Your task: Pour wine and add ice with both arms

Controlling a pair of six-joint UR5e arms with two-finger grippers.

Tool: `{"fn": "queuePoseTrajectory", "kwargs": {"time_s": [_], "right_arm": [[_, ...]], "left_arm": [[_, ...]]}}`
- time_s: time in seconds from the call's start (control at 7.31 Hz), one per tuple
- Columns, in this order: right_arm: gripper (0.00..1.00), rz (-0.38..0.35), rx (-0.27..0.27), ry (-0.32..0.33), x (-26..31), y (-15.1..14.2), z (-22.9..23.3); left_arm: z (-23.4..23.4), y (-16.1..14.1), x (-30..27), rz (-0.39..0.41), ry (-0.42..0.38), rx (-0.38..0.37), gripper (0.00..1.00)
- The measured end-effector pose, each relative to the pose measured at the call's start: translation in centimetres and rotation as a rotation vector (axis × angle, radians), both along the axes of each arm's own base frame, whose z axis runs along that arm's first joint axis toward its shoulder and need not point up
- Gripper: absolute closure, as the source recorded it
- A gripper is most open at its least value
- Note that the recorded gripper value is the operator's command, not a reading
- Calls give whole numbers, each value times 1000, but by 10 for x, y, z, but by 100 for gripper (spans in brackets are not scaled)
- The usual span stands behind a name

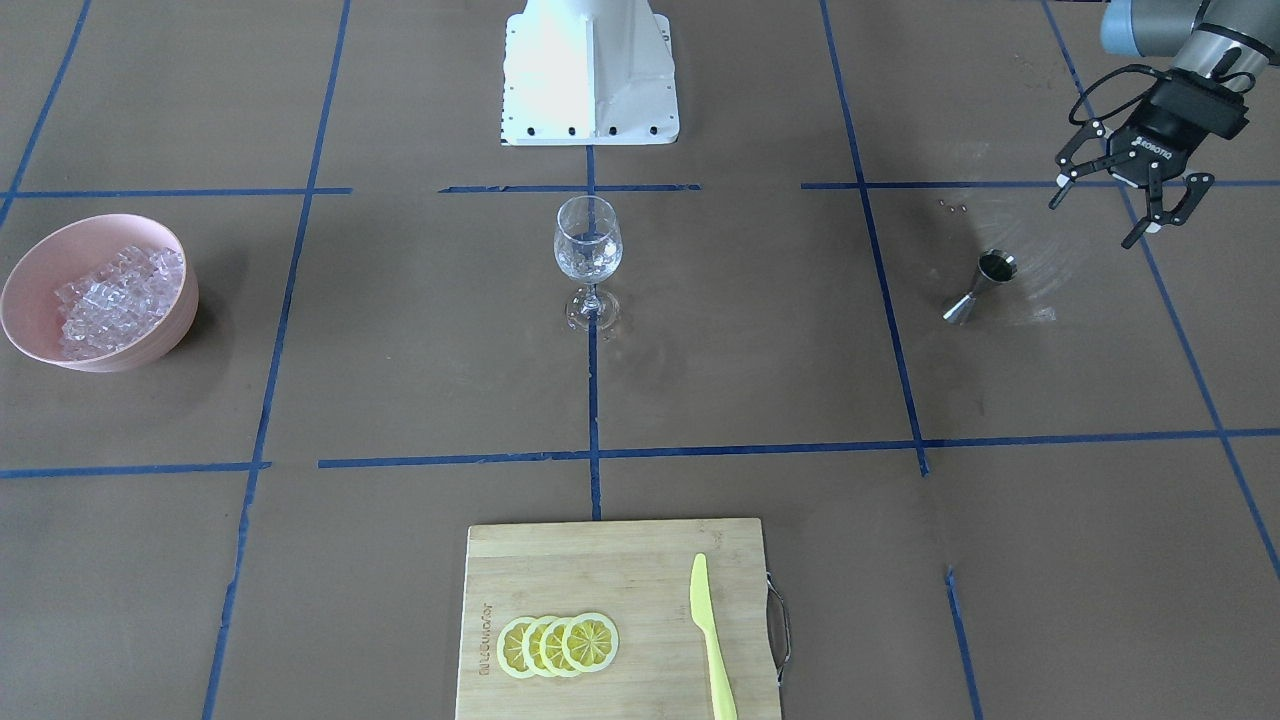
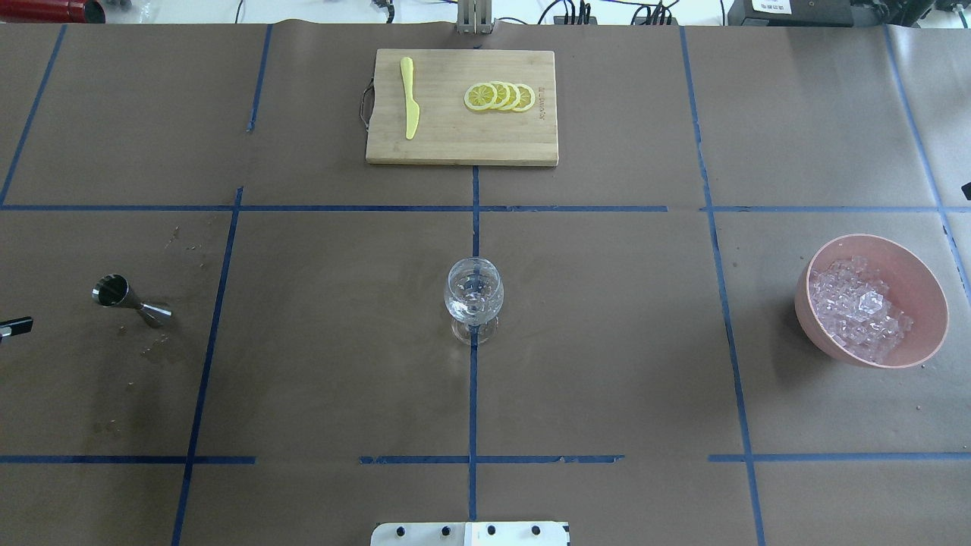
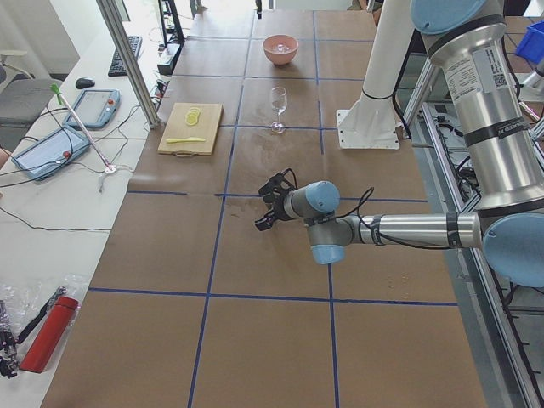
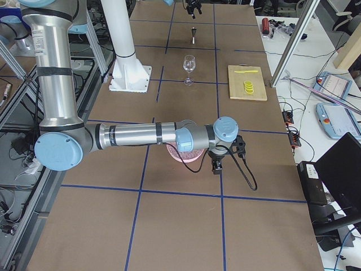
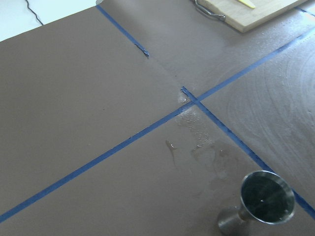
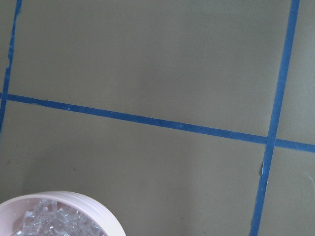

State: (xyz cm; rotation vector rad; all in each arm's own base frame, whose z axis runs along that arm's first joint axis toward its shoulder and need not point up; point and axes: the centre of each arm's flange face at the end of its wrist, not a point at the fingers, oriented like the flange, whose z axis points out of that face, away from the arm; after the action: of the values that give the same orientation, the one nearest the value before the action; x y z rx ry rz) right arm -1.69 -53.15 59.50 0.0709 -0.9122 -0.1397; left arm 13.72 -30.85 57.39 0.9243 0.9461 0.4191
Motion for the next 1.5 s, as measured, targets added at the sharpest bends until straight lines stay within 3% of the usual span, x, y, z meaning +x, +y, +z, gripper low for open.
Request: {"fn": "queuePoseTrajectory", "kwargs": {"time_s": [0.27,0.55,0.96,1.23,1.5], "right_arm": [[0,-2,-1,-1,-1,0,0],[0,-4,-3,-11,-2,1,0],[0,-6,-1,-16,-2,0,-2],[0,-6,2,-17,-2,0,-3],[0,-6,9,-18,-2,0,-7]], "left_arm": [[6,21,5,46,18,-17,2],[6,28,22,19,68,-85,6],[3,39,72,-146,144,-171,1],[2,50,99,-250,184,-188,1],[7,56,124,-369,204,-158,1]]}}
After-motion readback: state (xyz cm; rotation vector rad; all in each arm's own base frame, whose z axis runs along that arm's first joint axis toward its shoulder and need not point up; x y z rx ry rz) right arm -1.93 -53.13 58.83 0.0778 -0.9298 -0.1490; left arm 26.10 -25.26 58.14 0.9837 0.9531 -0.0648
